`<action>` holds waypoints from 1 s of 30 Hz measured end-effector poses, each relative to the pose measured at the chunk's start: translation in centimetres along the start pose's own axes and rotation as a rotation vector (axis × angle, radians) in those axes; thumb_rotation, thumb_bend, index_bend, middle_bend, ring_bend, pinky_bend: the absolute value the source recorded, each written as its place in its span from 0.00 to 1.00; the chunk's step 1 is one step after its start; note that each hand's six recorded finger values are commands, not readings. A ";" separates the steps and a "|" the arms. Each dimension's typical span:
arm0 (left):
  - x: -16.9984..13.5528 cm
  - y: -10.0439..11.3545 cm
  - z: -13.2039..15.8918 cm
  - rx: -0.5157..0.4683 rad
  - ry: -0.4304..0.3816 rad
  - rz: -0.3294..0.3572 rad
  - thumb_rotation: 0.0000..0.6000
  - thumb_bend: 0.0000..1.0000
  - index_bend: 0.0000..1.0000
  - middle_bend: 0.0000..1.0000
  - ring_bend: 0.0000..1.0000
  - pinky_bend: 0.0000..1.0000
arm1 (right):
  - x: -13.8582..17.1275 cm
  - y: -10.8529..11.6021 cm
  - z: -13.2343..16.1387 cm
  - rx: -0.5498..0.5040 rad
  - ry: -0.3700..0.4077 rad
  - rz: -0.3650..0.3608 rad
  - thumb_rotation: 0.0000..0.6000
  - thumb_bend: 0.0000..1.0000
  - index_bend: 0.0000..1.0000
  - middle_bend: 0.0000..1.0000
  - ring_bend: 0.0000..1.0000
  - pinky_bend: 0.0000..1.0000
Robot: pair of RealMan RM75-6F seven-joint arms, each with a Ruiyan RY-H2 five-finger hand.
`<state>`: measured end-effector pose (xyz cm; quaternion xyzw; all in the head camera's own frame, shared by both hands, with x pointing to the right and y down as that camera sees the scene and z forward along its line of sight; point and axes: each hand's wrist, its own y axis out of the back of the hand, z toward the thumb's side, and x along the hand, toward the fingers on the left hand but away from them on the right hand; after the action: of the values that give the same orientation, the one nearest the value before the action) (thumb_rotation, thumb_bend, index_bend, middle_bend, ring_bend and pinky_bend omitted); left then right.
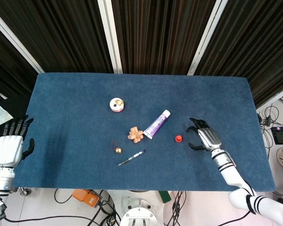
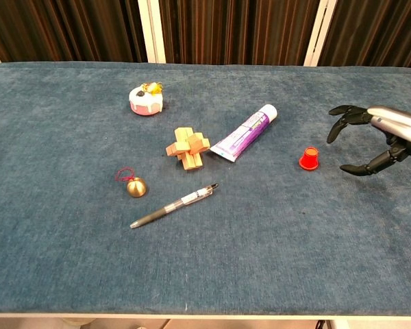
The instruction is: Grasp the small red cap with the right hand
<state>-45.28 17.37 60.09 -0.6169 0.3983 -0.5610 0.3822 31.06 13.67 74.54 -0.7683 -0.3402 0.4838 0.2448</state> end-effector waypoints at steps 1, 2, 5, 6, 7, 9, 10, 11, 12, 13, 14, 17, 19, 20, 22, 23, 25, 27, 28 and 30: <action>0.0 0.0 0.0 0.000 0.000 0.000 1.00 0.51 0.11 0.04 0.05 0.04 | -0.1 -0.2 0.1 -0.003 0.003 0.002 1.00 0.46 0.45 0.11 0.13 0.09; 0.0 0.0 0.0 0.000 0.001 0.001 1.00 0.51 0.11 0.04 0.05 0.04 | -0.3 -0.3 0.2 -0.007 0.006 0.004 1.00 0.46 0.45 0.11 0.13 0.09; 0.0 0.0 0.0 0.001 0.001 0.000 1.00 0.51 0.11 0.04 0.05 0.04 | -0.7 -0.6 0.5 -0.019 0.013 0.007 1.00 0.46 0.45 0.11 0.13 0.09; 0.0 0.0 0.0 0.001 0.000 -0.001 1.00 0.51 0.11 0.04 0.05 0.04 | -0.8 -0.7 0.6 -0.022 0.015 0.007 1.00 0.46 0.46 0.11 0.13 0.09; 0.0 0.0 0.0 0.002 0.000 -0.001 1.00 0.51 0.11 0.04 0.05 0.04 | -0.8 -0.7 0.7 -0.025 0.016 0.008 1.00 0.47 0.46 0.11 0.13 0.09; 0.0 0.0 0.0 0.004 -0.002 -0.002 1.00 0.51 0.11 0.04 0.05 0.04 | -1.0 -0.9 1.0 -0.033 0.022 0.010 1.00 0.47 0.46 0.11 0.13 0.09; 0.0 -0.1 0.0 0.004 -0.003 -0.002 1.00 0.51 0.11 0.04 0.05 0.04 | -1.1 -0.9 1.1 -0.035 0.025 0.011 1.00 0.47 0.47 0.11 0.13 0.09; 0.0 -0.1 0.0 0.005 -0.002 -0.003 1.00 0.51 0.11 0.04 0.05 0.04 | -1.2 -1.0 1.2 -0.036 0.029 0.013 1.00 0.47 0.47 0.11 0.13 0.09; 0.0 -0.1 0.0 0.005 -0.001 -0.003 1.00 0.51 0.11 0.04 0.05 0.04 | -1.3 -1.1 1.4 -0.035 0.032 0.015 1.00 0.47 0.47 0.11 0.13 0.09; 0.0 -0.1 0.0 0.005 0.000 -0.003 1.00 0.51 0.11 0.04 0.05 0.04 | -1.4 -1.2 1.4 -0.034 0.035 0.016 1.00 0.47 0.47 0.11 0.13 0.09; 0.0 -0.1 0.0 0.006 0.002 -0.003 1.00 0.51 0.11 0.04 0.05 0.04 | -1.5 -1.3 1.5 -0.035 0.036 0.017 1.00 0.47 0.48 0.11 0.13 0.09; 0.0 -0.1 -0.1 0.006 0.008 -0.004 1.00 0.51 0.11 0.04 0.05 0.04 | -1.6 -1.5 1.7 -0.037 0.038 0.021 1.00 0.47 0.48 0.11 0.13 0.09; 0.0 -0.1 -0.1 0.007 0.009 -0.005 1.00 0.51 0.11 0.04 0.05 0.04 | -1.7 -1.5 1.7 -0.035 0.038 0.024 1.00 0.47 0.48 0.11 0.13 0.09; 0.0 -0.1 -0.1 0.006 0.009 -0.006 1.00 0.51 0.11 0.04 0.05 0.04 | -1.8 -1.6 1.7 -0.033 0.037 0.025 1.00 0.47 0.48 0.11 0.13 0.09; 0.1 -0.1 -0.1 0.008 0.009 -0.006 1.00 0.51 0.11 0.04 0.05 0.04 | -1.9 -1.7 1.8 -0.033 0.038 0.027 1.00 0.47 0.48 0.11 0.13 0.09; 0.1 -0.1 -0.1 0.009 0.009 -0.006 1.00 0.51 0.11 0.04 0.05 0.04 | -2.0 -1.8 1.9 -0.033 0.039 0.028 1.00 0.47 0.48 0.11 0.13 0.09; 0.1 -0.1 -0.1 0.009 0.010 -0.006 1.00 0.51 0.11 0.04 0.05 0.04 | -2.0 -1.9 1.9 -0.034 0.040 0.029 1.00 0.48 0.49 0.11 0.13 0.09; 0.1 -0.1 -0.2 0.010 0.012 -0.007 1.00 0.51 0.11 0.04 0.05 0.04 | -2.1 -1.9 2.0 -0.033 0.041 0.030 1.00 0.48 0.50 0.11 0.13 0.09; 0.1 -0.1 -0.2 0.010 0.012 -0.007 1.00 0.51 0.11 0.04 0.05 0.04 | -2.2 -2.0 2.0 -0.033 0.041 0.030 1.00 0.48 0.50 0.11 0.13 0.09; 0.1 -0.1 -0.2 0.009 0.012 -0.007 1.00 0.51 0.11 0.04 0.05 0.04 | -2.3 -2.0 2.1 -0.035 0.042 0.031 1.00 0.48 0.50 0.11 0.13 0.09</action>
<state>-45.43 17.34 60.21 -0.6131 0.3958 -0.5678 0.3809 27.89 13.32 76.47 -0.7876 -0.3316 0.4653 0.2306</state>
